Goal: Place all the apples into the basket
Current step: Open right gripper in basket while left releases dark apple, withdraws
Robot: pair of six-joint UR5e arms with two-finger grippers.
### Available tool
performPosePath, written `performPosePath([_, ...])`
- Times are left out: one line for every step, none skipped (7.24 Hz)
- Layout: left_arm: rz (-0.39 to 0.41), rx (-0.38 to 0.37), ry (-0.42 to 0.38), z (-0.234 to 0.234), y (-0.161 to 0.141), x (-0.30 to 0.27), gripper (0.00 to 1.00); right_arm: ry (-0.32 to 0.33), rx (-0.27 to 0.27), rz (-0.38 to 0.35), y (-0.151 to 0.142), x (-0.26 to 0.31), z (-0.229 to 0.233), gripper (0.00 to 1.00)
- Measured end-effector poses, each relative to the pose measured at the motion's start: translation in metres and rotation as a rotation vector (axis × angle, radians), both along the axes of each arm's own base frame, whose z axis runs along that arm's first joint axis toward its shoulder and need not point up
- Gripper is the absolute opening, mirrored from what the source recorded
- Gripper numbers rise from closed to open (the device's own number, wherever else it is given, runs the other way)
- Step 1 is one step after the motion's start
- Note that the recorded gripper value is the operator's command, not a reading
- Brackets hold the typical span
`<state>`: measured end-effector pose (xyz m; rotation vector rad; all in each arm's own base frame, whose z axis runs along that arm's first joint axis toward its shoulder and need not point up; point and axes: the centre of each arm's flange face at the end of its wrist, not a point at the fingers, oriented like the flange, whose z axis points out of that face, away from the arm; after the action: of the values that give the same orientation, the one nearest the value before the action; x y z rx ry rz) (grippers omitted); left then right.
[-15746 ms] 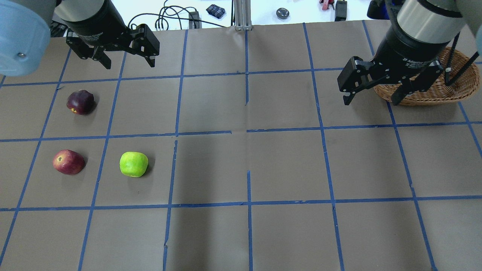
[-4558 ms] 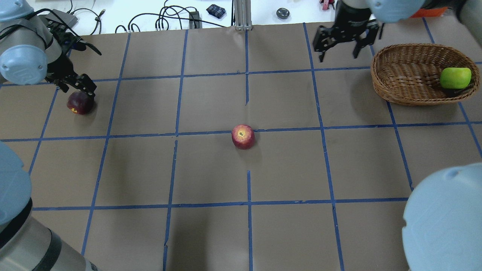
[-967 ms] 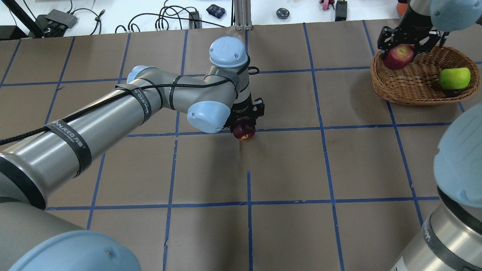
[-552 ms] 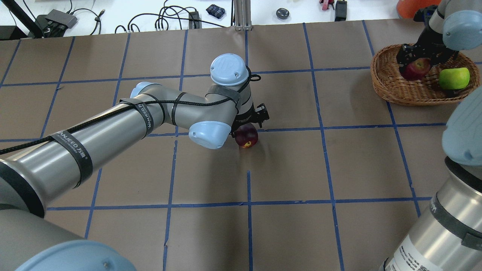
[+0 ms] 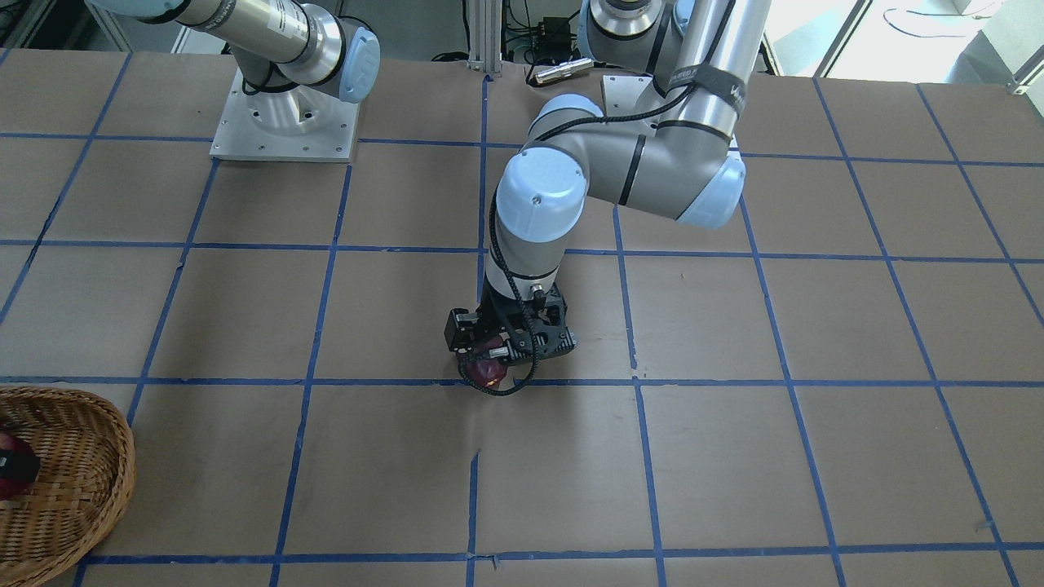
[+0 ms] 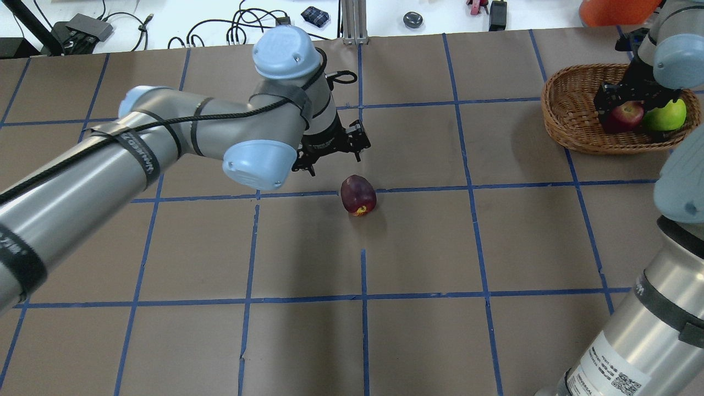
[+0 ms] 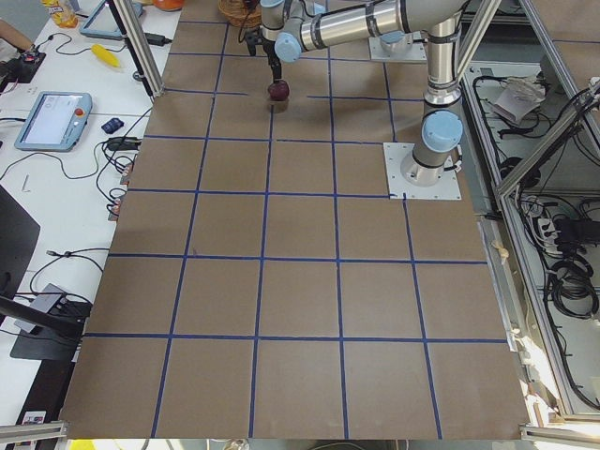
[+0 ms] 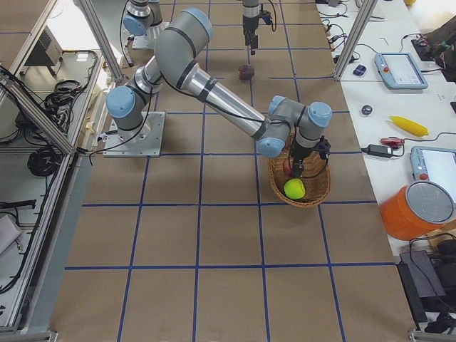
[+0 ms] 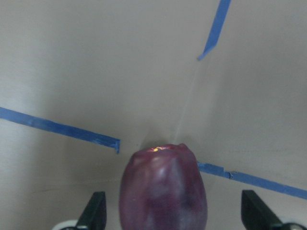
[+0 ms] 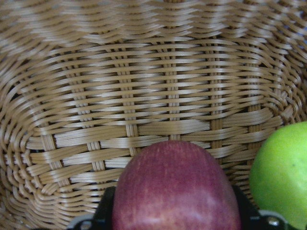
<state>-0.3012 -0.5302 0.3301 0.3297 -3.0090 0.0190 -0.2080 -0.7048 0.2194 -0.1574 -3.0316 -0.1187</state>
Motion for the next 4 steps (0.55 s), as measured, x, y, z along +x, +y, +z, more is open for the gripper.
performPosePath([-0.048, 0.043, -0.006, 0.041, 0.01, 0.017, 1.0, -0.006, 0.001, -0.004, 0.002, -0.006, 0.001, 1.0])
performPosePath([-0.112, 0.096, -0.012, 0.085, 0.023, 0.044, 1.0, -0.005, -0.004, -0.007, 0.002, -0.01, 0.007, 1.0])
performPosePath([-0.172, 0.129, -0.014, 0.127, 0.038, 0.075, 1.0, -0.002, -0.012, -0.006, 0.002, -0.008, 0.016, 1.0])
performPosePath([-0.217, 0.134, -0.031, 0.157, 0.052, 0.098, 1.0, -0.009, -0.021, 0.002, 0.003, 0.003, 0.035, 1.0])
